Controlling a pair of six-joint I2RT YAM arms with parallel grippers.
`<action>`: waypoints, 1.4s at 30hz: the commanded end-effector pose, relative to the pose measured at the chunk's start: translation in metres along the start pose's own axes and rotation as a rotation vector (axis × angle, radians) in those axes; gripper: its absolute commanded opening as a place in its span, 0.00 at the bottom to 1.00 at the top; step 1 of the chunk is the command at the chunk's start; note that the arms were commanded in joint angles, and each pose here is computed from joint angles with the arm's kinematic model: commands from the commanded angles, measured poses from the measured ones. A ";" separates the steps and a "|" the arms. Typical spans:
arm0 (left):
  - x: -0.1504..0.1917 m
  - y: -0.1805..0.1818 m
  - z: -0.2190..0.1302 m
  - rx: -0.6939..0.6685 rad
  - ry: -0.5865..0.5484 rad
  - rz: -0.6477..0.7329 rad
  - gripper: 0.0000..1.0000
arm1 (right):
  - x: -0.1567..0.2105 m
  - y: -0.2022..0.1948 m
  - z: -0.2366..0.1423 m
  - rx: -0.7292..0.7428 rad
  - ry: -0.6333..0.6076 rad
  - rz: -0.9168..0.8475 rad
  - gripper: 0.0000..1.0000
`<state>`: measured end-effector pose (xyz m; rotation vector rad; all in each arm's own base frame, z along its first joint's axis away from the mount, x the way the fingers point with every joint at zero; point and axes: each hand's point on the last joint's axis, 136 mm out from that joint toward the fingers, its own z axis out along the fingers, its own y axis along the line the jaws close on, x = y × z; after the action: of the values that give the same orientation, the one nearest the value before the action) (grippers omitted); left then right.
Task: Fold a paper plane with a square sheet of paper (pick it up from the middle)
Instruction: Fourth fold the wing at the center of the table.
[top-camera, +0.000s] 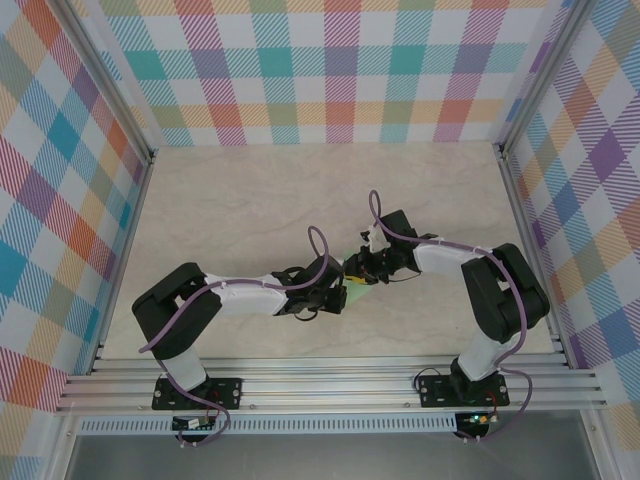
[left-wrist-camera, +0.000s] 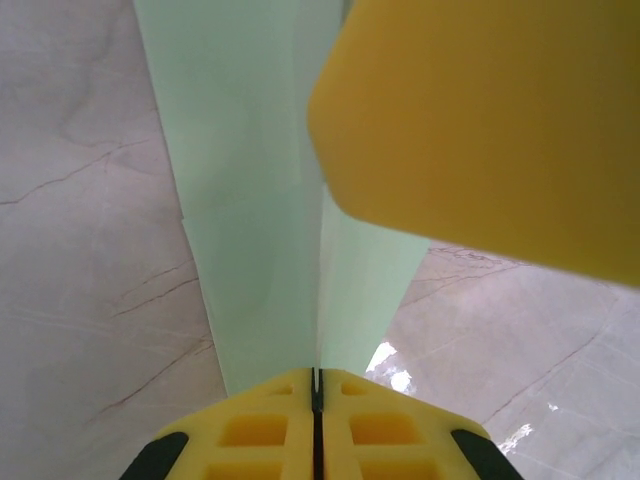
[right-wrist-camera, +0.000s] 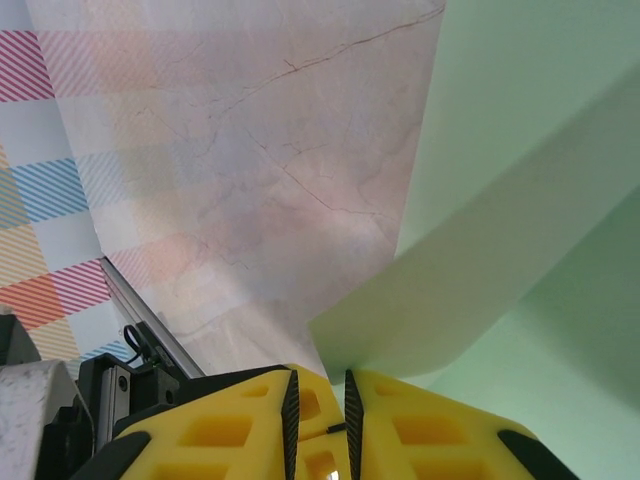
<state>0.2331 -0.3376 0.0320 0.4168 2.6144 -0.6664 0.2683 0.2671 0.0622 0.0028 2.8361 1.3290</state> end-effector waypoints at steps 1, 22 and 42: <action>-0.002 -0.008 0.002 0.057 -0.006 -0.005 0.08 | 0.005 0.002 -0.004 0.005 0.000 -0.021 0.23; 0.002 0.008 0.012 0.232 -0.018 -0.189 0.08 | 0.011 0.006 0.002 -0.055 0.043 -0.024 0.19; 0.002 0.003 0.015 0.333 -0.018 -0.223 0.08 | 0.000 -0.006 0.021 -0.055 0.059 0.012 0.19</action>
<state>0.2388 -0.3421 0.0244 0.2147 2.5510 -1.1601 0.2639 0.2730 0.0438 -0.0019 2.8646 1.4014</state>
